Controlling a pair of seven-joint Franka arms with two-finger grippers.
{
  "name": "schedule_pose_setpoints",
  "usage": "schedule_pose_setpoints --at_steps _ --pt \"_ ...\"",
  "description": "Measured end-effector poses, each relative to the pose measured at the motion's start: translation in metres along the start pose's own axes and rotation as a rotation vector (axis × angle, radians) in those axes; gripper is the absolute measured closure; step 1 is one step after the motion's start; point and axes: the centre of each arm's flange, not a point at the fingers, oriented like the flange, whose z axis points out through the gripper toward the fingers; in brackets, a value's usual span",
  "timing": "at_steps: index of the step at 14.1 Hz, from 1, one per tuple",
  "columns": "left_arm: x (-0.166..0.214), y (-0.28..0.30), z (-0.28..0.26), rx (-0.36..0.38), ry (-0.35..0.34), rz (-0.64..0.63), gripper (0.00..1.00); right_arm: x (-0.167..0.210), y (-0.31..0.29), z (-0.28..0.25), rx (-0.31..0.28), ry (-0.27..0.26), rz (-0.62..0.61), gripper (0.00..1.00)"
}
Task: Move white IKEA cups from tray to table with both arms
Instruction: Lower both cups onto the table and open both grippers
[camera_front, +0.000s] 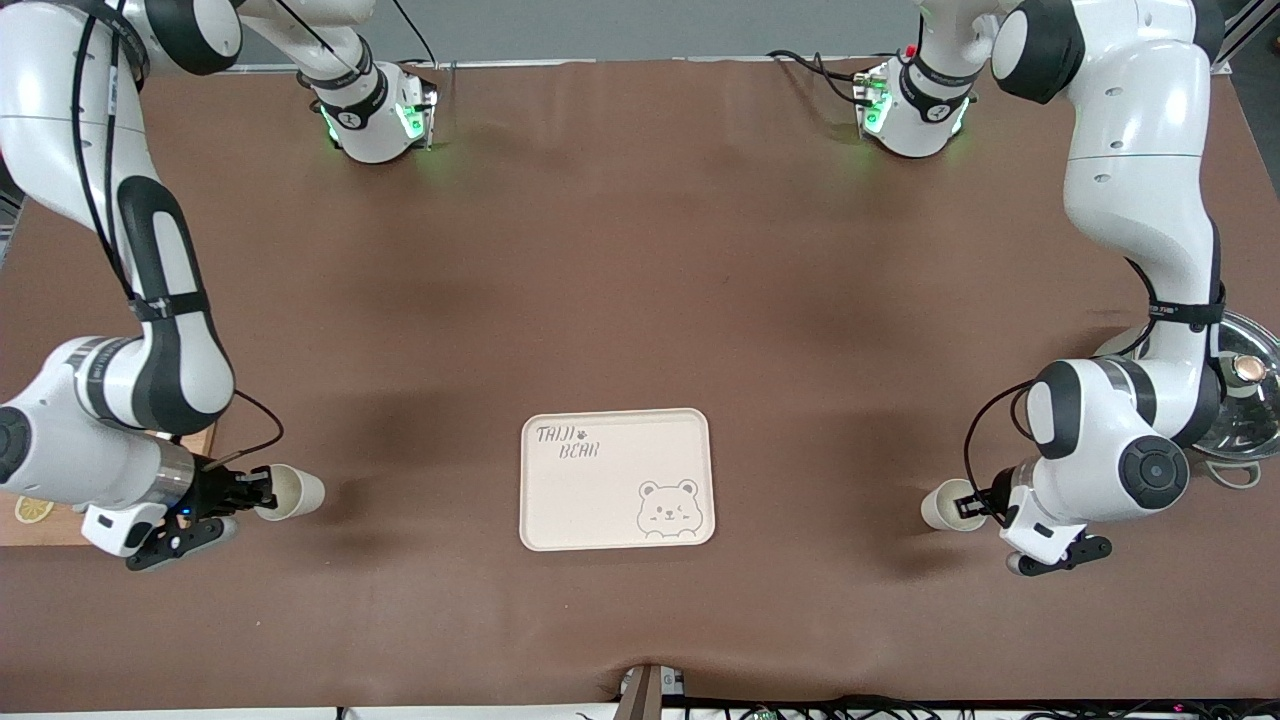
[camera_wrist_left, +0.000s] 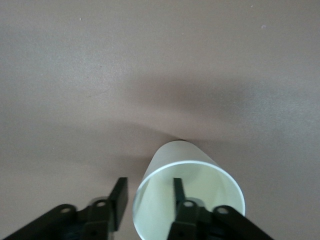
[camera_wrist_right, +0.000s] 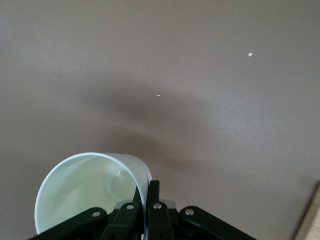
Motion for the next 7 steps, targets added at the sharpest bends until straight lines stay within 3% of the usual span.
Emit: schedule_pose_setpoints --at_steps 5,7 --pt "0.003 0.008 -0.034 -0.015 0.050 0.011 0.01 0.000 0.000 0.026 -0.009 0.020 -0.004 0.97" --pt "0.005 0.010 -0.058 -0.024 0.083 0.013 0.00 0.000 0.001 0.035 -0.009 0.020 -0.006 0.97"
